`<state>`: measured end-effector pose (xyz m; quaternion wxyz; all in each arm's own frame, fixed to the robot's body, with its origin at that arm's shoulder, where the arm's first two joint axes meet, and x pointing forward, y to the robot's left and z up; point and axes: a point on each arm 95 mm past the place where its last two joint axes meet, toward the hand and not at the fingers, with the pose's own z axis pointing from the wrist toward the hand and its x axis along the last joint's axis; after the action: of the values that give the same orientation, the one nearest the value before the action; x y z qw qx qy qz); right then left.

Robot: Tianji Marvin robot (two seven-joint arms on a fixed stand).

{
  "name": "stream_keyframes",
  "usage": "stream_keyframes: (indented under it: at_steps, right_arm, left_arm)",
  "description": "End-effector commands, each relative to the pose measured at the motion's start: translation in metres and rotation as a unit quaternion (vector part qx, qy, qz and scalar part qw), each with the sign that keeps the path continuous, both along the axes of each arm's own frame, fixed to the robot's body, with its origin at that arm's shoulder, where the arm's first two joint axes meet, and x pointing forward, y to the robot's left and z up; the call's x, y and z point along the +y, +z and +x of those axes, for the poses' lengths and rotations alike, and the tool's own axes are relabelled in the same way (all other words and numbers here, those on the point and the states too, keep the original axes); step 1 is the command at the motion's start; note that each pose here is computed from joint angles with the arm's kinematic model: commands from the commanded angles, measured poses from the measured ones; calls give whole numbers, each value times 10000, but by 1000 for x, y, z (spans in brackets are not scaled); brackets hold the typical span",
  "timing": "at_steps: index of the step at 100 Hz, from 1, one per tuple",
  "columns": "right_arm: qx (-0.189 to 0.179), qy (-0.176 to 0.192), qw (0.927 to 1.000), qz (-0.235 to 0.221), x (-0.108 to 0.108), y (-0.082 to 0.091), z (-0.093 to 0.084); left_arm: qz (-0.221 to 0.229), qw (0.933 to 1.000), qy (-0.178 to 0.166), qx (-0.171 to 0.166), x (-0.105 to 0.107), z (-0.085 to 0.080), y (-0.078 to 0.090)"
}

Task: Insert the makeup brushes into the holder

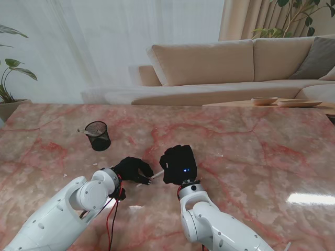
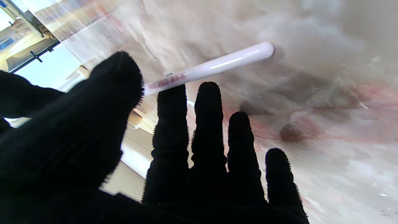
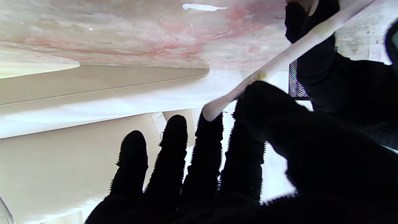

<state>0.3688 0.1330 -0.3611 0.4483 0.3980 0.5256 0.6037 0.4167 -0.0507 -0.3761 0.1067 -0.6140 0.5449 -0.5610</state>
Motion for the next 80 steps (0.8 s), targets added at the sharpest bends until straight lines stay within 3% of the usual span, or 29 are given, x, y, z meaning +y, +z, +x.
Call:
stream_keyframes:
  at_steps: [1, 80]
  right_arm:
    - [111, -16, 9999, -11, 0, -4, -3]
    - [108, -15, 9999, 20, 1, -5, -2]
  left_arm:
    - [64, 9999, -26, 119, 0, -4, -8]
    - [126, 9998, 35, 116, -3, -5, -15]
